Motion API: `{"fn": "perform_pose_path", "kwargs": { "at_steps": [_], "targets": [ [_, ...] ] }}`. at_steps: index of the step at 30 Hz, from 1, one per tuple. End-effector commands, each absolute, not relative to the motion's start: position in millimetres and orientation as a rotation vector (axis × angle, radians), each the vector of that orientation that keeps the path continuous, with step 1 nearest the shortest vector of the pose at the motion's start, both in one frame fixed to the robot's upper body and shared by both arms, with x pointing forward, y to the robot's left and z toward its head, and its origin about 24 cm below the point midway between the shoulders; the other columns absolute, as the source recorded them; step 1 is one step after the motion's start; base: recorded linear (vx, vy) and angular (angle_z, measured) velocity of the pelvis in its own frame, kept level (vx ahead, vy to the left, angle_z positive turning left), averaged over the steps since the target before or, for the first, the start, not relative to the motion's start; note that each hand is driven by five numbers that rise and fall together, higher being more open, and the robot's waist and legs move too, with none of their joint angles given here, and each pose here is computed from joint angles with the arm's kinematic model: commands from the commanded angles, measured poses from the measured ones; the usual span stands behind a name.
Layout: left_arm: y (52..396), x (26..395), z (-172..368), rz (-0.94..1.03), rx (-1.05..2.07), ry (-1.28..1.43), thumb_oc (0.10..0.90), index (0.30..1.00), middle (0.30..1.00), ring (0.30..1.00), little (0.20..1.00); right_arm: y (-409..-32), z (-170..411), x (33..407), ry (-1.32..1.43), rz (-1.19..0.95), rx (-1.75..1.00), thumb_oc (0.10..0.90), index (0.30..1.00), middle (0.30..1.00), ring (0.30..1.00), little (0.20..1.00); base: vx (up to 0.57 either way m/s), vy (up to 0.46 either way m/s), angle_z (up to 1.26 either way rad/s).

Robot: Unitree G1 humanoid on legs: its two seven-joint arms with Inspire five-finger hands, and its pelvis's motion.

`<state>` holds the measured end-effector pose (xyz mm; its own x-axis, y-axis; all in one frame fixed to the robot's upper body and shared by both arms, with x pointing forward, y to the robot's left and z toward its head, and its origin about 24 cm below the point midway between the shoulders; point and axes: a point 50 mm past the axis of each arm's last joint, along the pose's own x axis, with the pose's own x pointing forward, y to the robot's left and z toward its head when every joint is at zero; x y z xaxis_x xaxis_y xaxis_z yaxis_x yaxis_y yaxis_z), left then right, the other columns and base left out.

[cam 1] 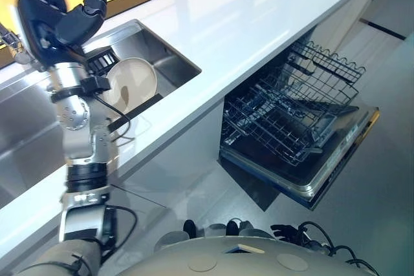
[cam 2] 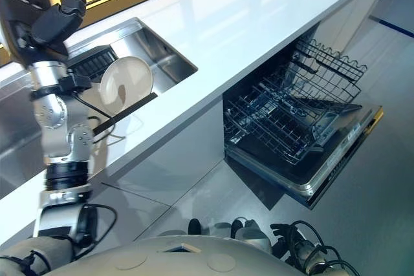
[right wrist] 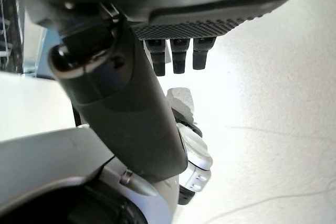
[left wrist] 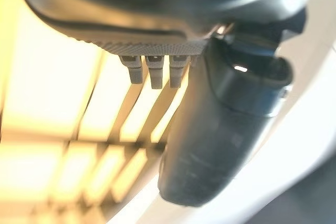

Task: Pick up plates and place into dishwasher.

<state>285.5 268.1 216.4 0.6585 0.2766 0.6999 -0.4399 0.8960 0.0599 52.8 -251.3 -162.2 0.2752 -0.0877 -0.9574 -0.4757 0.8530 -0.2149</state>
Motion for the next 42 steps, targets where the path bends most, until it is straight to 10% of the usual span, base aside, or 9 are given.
{"fn": "perform_pose_path", "kwargs": {
  "at_steps": [1, 18, 42],
  "targets": [
    [260.4, 286.6, 271.4, 0.458, 0.649, -0.916, 0.8, 0.9, 0.9, 0.9, 0.9, -250.6, -159.7, 68.9, 1.232, 0.276, -0.499, 0.8, 0.9, 0.9, 0.9, 0.9, 0.17, 0.218, -0.01],
    [318.5, 310.8, 296.0, 0.38, 1.32, -0.477, 0.8, 0.9, 0.9, 0.9, 0.9, -254.3, -154.9, 74.8, 1.185, 0.3, -0.519, 0.8, 0.9, 0.9, 0.9, 0.9, 0.15, 0.19, -0.16],
    [326.5, 338.5, 286.7, 0.091, 1.224, -0.176, 0.8, 0.9, 0.9, 0.9, 0.9, -278.4, -146.5, 82.7, 1.206, 0.214, -0.539, 0.8, 0.9, 0.9, 0.9, 0.9, 0.03, 0.043, -0.08]
  ]
}}
